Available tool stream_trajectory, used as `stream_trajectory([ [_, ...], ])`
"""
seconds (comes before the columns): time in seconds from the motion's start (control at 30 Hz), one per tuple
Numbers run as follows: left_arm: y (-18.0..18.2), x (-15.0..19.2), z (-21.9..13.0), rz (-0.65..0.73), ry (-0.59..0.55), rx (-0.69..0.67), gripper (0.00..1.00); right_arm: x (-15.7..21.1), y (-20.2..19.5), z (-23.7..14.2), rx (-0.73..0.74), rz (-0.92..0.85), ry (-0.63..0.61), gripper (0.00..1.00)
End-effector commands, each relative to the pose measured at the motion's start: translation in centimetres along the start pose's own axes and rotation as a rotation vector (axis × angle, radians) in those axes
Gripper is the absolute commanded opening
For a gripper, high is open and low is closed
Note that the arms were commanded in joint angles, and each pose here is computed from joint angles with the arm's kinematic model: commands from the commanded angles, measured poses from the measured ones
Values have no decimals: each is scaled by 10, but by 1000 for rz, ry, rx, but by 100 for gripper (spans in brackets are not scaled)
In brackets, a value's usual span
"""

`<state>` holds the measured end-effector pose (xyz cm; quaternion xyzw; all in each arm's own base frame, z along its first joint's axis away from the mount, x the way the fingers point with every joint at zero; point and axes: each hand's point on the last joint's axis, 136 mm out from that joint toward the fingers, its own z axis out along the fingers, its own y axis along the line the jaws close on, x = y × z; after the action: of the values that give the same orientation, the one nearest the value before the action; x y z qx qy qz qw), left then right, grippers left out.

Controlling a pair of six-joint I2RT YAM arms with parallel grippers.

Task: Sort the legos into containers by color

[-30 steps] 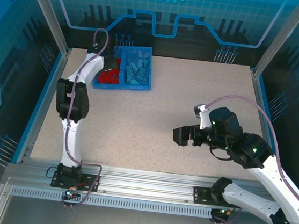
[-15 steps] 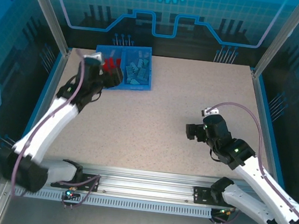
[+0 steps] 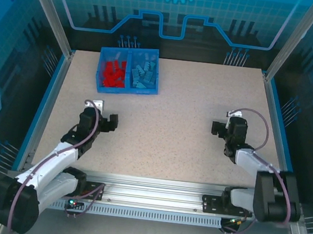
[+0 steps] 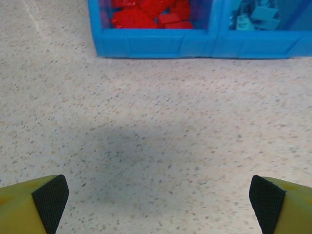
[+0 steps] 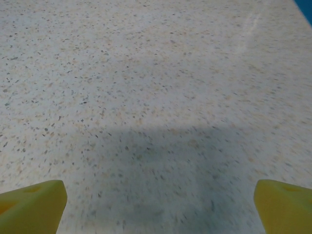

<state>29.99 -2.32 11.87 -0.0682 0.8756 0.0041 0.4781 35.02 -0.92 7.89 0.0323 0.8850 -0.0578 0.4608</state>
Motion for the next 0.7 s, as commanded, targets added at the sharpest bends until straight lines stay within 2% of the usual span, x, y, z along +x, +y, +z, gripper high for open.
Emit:
stream_trajectory([
  [0.0,16,-33,-1,-28,-200,-62,99,-50,19,5,-114,-22,-272,100],
  [0.03,16,-29,2,-19,-210,-47,99,-39,22,15,-120,-22,-262,100],
  [0.07,16,-27,5,-12,-225,-27,99,-43,24,19,-105,-39,-329,100],
  [0.13,10,-26,10,14,-251,25,99,-38,22,22,-114,-23,-227,100],
  [0.17,10,-26,13,21,-260,36,99,-40,23,23,-115,-27,-258,100],
  [0.27,13,-32,27,21,-297,38,99,-39,23,24,-69,-48,-237,100],
  [0.4,6,-46,55,65,-282,61,99,-40,27,24,-81,-60,-234,100],
  [0.47,3,-33,78,53,-247,106,99,-40,27,24,-82,-61,-236,100],
  [0.5,2,-33,88,63,-271,102,99,-40,27,24,-83,-62,-235,100],
  [0.53,1,-34,94,61,-239,104,99,-40,27,24,-83,-62,-234,100],
  [0.57,3,-29,97,40,-143,112,99,-40,27,24,-83,-62,-233,100],
  [0.67,12,-31,97,9,-172,85,99,-40,28,24,-85,-62,-233,100],
])
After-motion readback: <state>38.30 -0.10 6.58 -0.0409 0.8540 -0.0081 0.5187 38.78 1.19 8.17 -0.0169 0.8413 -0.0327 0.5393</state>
